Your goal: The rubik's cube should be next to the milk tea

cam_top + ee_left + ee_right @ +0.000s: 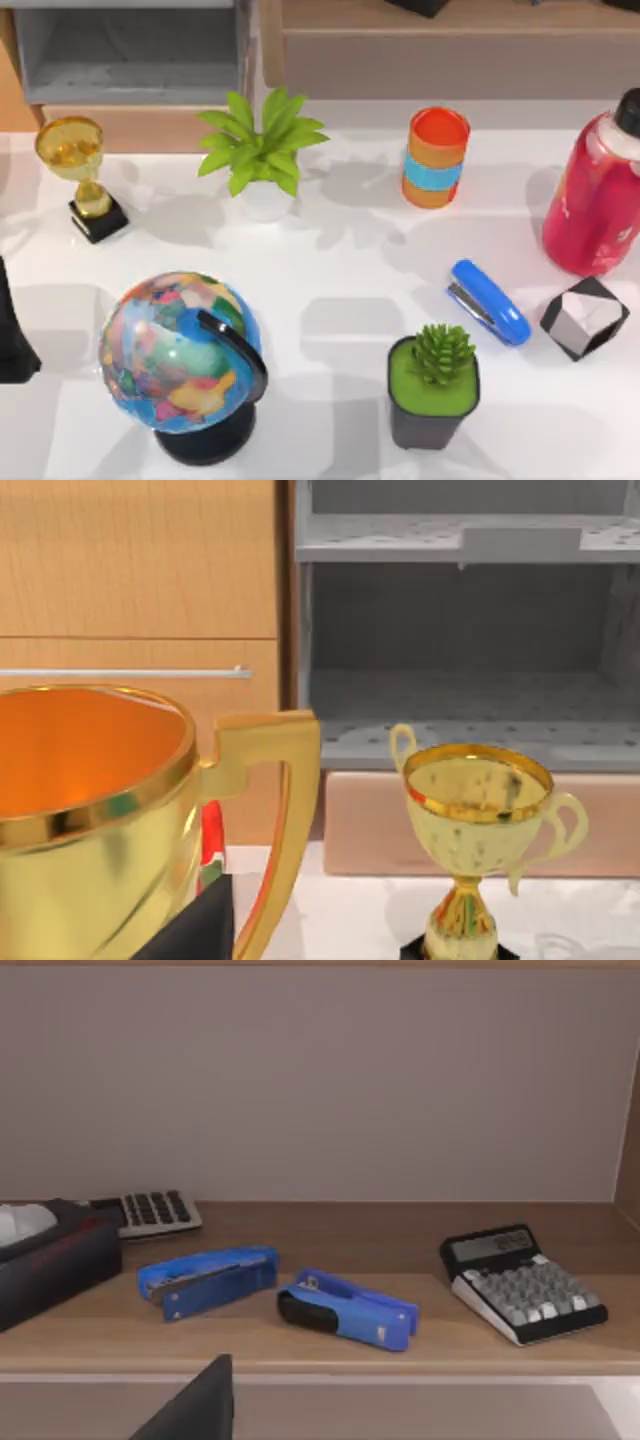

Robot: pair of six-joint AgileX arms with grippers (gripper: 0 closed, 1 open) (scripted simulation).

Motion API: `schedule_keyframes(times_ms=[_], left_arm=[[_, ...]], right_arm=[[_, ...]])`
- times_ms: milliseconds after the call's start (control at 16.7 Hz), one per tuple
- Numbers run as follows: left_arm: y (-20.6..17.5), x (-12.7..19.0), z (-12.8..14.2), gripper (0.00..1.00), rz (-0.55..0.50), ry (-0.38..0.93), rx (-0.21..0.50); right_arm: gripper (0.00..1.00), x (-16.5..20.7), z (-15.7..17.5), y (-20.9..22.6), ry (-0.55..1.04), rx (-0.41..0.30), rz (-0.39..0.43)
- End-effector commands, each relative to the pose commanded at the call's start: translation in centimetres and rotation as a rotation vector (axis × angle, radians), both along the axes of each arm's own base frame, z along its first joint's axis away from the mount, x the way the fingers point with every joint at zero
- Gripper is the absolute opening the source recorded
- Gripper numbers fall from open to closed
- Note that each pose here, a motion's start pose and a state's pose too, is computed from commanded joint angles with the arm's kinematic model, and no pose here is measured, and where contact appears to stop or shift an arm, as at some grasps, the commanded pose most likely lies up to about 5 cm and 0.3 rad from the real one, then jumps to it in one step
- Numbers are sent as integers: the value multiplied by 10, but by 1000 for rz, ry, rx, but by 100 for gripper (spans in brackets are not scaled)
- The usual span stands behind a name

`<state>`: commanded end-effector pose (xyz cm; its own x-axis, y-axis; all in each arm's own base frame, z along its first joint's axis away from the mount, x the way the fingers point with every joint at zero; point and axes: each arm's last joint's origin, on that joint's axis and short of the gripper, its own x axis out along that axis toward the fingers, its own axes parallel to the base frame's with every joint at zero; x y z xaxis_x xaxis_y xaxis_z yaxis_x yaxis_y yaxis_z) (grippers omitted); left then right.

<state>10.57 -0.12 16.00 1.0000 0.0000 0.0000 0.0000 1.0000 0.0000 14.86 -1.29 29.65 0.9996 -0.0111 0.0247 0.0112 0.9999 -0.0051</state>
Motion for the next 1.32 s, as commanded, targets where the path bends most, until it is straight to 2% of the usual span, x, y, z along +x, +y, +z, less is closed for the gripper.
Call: schedule_keyframes(times_ms=[300, 480, 660, 900, 1320], left_arm=[[0, 0, 0, 100, 0, 0, 0], [0, 0, 0, 100, 0, 0, 0], [0, 0, 0, 100, 0, 0, 0], [0, 0, 0, 100, 0, 0, 0], [0, 0, 0, 100, 0, 0, 0]], right_arm=[[100, 97, 68, -22, 36, 3, -1], [100, 158, 83, -41, 47, 7, 1], [100, 203, 88, -60, 40, 7, 1], [100, 229, 90, -75, 26, 5, 1], [100, 234, 90, -75, 28, 6, 1]])
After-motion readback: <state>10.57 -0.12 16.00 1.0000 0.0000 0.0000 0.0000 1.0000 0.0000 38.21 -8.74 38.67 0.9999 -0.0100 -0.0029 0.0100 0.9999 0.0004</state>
